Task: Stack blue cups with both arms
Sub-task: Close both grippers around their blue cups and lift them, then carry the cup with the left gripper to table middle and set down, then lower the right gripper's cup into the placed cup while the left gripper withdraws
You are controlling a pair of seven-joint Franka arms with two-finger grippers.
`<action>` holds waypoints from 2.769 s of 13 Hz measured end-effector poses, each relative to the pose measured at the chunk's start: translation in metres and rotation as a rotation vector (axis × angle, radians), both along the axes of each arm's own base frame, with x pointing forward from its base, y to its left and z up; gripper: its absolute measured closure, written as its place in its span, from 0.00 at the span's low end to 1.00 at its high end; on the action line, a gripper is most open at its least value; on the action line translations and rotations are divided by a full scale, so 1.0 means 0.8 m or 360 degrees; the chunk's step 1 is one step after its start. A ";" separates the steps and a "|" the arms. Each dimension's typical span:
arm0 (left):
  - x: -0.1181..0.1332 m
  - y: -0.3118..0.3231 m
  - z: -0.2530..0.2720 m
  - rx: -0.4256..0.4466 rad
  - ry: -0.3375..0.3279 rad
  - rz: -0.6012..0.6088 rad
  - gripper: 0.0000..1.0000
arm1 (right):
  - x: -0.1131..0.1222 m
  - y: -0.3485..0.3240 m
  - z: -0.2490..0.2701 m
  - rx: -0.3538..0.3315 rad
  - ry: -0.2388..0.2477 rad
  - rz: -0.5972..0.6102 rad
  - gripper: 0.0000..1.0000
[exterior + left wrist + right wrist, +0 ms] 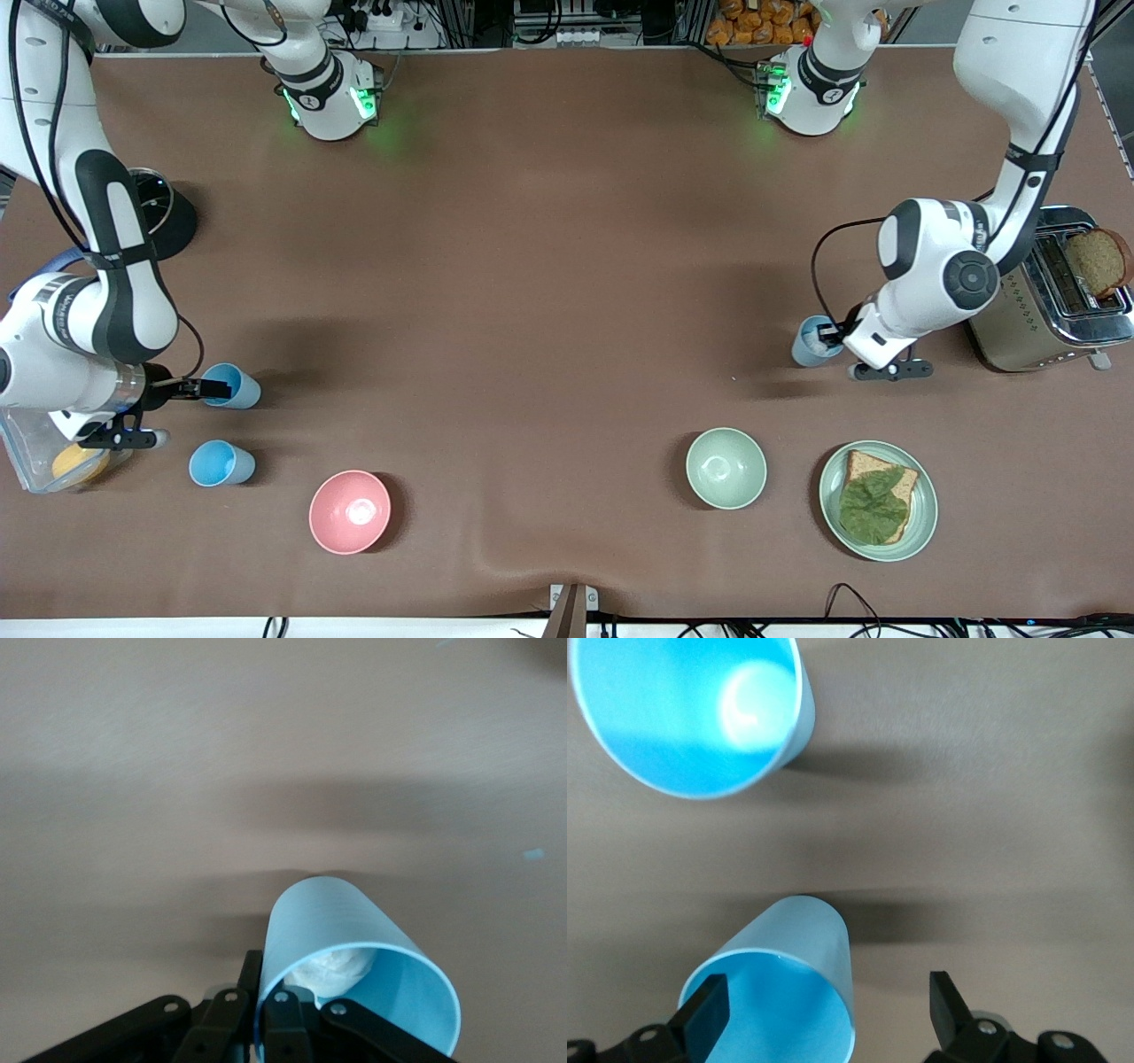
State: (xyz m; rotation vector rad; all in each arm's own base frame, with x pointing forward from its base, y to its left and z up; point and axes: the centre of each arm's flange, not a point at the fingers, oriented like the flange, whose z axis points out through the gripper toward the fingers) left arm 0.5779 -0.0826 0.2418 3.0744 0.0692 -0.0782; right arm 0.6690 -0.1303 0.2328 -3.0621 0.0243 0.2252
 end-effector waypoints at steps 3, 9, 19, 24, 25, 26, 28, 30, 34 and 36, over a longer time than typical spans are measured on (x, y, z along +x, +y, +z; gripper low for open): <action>0.008 -0.101 0.043 -0.0093 -0.0082 0.0061 0.96 | -0.004 0.000 -0.019 0.0009 0.0037 -0.0003 0.00; -0.071 -0.382 0.067 -0.0223 -0.0028 0.0244 0.96 | -0.010 0.000 -0.038 0.0023 0.0076 -0.0010 0.32; -0.145 -0.548 -0.020 -0.0170 0.0075 0.0363 0.96 | -0.006 0.014 -0.011 0.0071 0.0117 0.0121 0.96; -0.137 -0.553 -0.009 -0.0186 0.0064 0.0472 0.51 | -0.004 0.039 0.066 0.0098 0.0101 0.0177 0.96; -0.134 -0.554 0.004 -0.0195 0.0051 0.0475 0.40 | -0.004 0.050 0.080 0.0106 0.0099 0.0196 0.96; -0.131 -0.554 0.022 -0.0194 0.0042 0.0475 0.31 | -0.005 0.063 0.095 0.0112 0.0106 0.0212 0.96; -0.123 -0.545 0.074 -0.0174 0.0019 0.0482 0.11 | -0.008 0.105 0.124 0.0109 0.0136 0.0220 0.96; -0.108 -0.519 0.139 -0.0150 -0.0029 0.0516 0.00 | -0.011 0.176 0.155 0.0084 0.0147 0.0175 0.96; -0.060 -0.413 0.267 -0.0056 -0.0176 0.0651 0.00 | -0.033 0.335 0.189 0.0151 0.0181 0.0000 0.96; -0.036 -0.339 0.313 0.0008 -0.0205 0.0686 0.00 | -0.049 0.398 0.191 0.0120 0.0210 -0.0078 0.96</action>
